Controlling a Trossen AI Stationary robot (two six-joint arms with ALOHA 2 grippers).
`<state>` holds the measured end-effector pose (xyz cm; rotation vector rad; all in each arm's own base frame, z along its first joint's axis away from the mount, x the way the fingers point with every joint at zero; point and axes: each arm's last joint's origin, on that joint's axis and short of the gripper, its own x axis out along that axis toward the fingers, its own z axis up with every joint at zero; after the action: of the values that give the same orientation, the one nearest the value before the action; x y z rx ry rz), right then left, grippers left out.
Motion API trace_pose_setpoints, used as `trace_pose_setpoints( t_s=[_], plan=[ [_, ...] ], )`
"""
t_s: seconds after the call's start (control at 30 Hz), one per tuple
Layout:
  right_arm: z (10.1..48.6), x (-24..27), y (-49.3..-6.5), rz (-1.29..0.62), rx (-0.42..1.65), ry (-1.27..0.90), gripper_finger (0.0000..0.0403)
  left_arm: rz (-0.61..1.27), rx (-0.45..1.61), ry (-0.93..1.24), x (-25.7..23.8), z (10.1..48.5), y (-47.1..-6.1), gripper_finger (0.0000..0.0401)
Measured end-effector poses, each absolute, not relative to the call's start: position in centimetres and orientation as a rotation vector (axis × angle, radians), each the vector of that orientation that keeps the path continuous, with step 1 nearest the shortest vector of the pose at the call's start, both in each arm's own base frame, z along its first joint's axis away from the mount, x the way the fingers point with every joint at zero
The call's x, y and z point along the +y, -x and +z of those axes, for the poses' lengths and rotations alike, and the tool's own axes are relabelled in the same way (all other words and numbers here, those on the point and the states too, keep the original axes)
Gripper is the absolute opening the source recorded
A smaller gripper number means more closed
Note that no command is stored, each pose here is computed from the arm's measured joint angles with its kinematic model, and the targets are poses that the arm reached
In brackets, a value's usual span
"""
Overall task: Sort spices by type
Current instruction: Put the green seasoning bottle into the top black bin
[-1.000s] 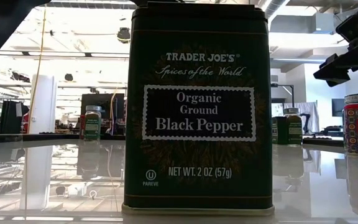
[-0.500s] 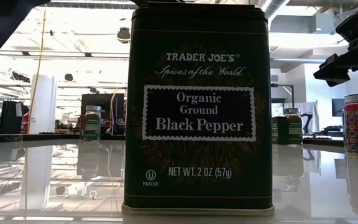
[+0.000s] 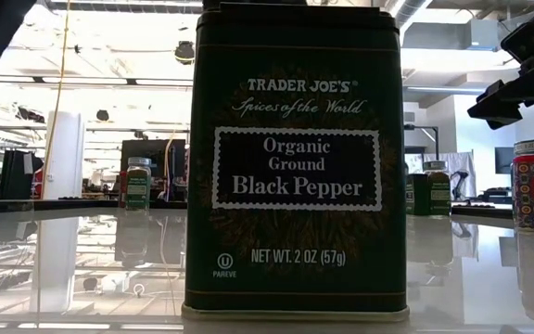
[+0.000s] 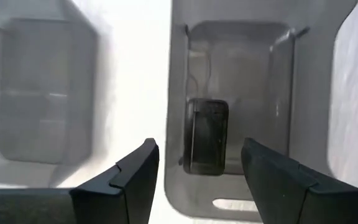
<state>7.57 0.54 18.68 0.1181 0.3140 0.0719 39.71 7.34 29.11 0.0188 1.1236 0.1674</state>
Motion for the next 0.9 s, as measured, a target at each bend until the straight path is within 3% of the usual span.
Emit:
trace_pose_setpoints(
  t_s=[0.33, 0.9],
  plan=[
    [18.7, 0.5, -7.6, 0.072, 0.314, -0.118, 0.0249, 0.237, 1.039, 0.077, 6.7, 33.9, -36.2, 0.0219],
    [18.7, 0.5, -7.6, 0.070, 0.314, -0.117, 0.0249, 0.279, 0.995, 0.218, 5.5, 34.3, -36.5, 0.0219]
  ],
)
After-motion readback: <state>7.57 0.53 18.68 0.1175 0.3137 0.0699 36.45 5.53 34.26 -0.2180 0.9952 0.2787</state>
